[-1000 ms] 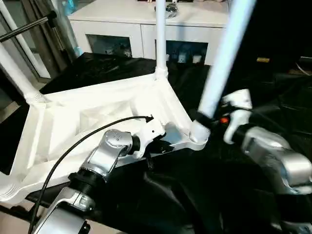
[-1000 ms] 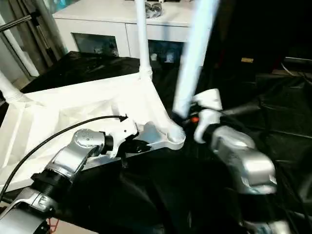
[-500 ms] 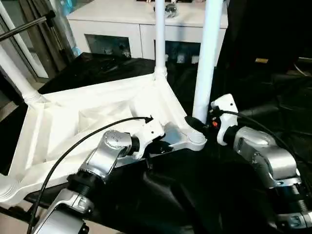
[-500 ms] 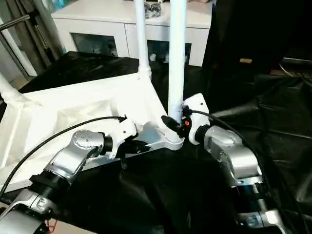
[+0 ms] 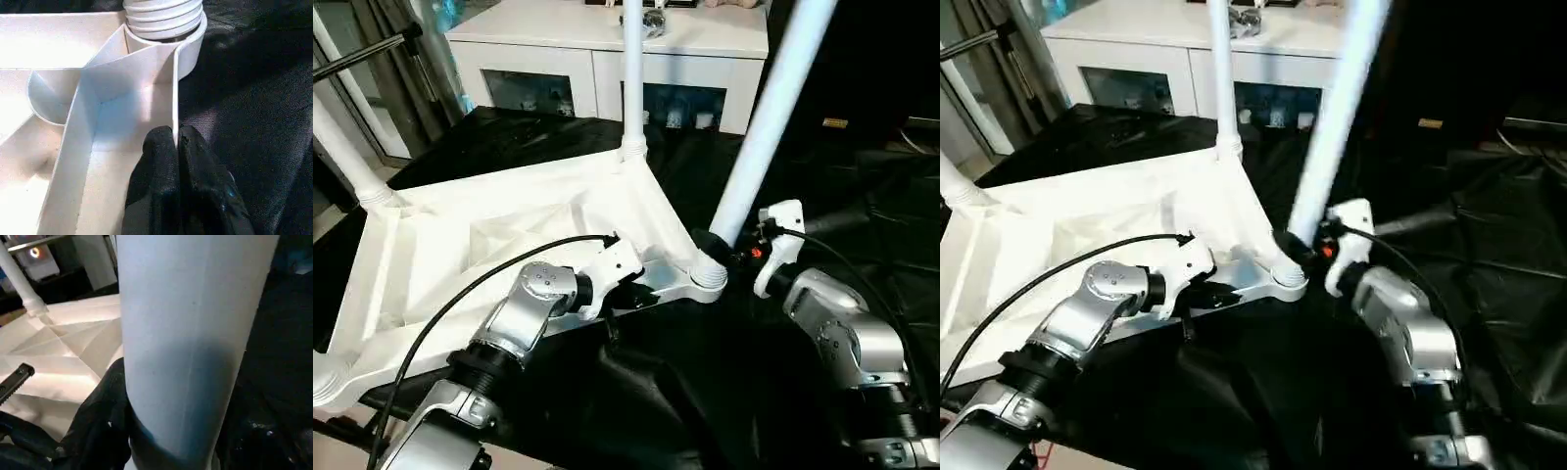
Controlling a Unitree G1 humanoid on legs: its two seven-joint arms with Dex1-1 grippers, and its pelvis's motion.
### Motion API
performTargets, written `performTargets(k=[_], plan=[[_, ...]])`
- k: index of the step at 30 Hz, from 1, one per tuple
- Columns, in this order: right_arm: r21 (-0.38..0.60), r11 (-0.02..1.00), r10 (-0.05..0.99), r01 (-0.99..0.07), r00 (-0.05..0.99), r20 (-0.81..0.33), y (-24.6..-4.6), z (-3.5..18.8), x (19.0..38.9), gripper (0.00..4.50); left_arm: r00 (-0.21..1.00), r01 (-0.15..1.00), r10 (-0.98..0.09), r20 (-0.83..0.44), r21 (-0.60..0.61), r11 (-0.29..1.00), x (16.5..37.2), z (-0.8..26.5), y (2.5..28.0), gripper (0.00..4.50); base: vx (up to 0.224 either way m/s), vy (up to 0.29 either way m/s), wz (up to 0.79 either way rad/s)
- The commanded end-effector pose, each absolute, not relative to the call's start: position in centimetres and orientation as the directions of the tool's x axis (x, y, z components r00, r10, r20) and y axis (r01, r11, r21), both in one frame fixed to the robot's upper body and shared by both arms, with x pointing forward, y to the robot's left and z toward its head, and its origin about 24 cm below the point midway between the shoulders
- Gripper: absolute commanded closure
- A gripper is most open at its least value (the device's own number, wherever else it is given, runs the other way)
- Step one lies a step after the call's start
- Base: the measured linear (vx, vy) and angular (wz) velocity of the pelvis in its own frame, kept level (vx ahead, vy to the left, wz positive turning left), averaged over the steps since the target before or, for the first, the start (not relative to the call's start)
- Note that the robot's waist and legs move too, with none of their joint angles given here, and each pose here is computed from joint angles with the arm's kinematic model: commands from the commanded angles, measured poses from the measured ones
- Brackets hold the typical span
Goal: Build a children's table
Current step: Insert table leg to table base
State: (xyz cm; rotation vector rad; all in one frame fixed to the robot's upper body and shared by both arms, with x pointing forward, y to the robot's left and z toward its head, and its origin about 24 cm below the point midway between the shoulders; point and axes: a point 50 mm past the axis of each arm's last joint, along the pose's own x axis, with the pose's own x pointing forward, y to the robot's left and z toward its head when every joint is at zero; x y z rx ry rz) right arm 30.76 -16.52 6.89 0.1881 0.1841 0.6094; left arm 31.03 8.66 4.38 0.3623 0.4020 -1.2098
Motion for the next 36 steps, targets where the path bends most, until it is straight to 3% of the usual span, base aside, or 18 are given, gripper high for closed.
performTargets(k=[1, 6, 15, 19, 33, 36], plan=[[0.254, 0.821, 0.554, -0.511, 0.82, -0.142, -17.3, 5.6, 30.3, 2.62, 0.304, 0.939, -0.823, -0.48, 0.005, 0.345, 30.7, 3.4, 8.9, 4.5, 0.0, 0.0, 0.0], [0.238, 0.837, 0.533, -0.493, 0.832, -0.151, -18.0, 4.2, 29.3, 2.62, 0.316, 0.935, -0.819, -0.479, 0.012, 0.354, 30.9, 3.5, 8.9, 4.5, 0.0, 0.0, 0.0], [0.183, 0.83, 0.553, -0.527, 0.82, -0.15, -17.4, 3.6, 28.4, 2.62, 0.322, 0.934, -0.817, -0.479, 0.02, 0.357, 31.1, 3.5, 8.8, 4.5, 0.0, 0.0, 0.0], [0.086, 0.802, 0.594, -0.591, 0.775, -0.217, -16.6, 3.2, 28.3, 2.62, 0.307, 0.94, -0.817, -0.488, 0.022, 0.34, 31.1, 3.5, 8.7, 4.5, 0.0, 0.0, 0.0], [0.118, 0.638, 0.753, -0.761, 0.586, -0.3, -15.2, 3.0, 28.6, 2.63, 0.257, 0.959, -0.834, -0.489, 0.022, 0.282, 30.7, 3.7, 8.9, 4.5, 0.0, 0.0, 0.0], [0.137, 0.586, 0.794, -0.798, 0.533, -0.294, -15.3, 2.9, 28.2, 2.63, 0.199, 0.978, -0.864, -0.463, 0.031, 0.209, 30.2, 4.2, 9.0, 4.5, 0.0, 0.0, 0.0]])
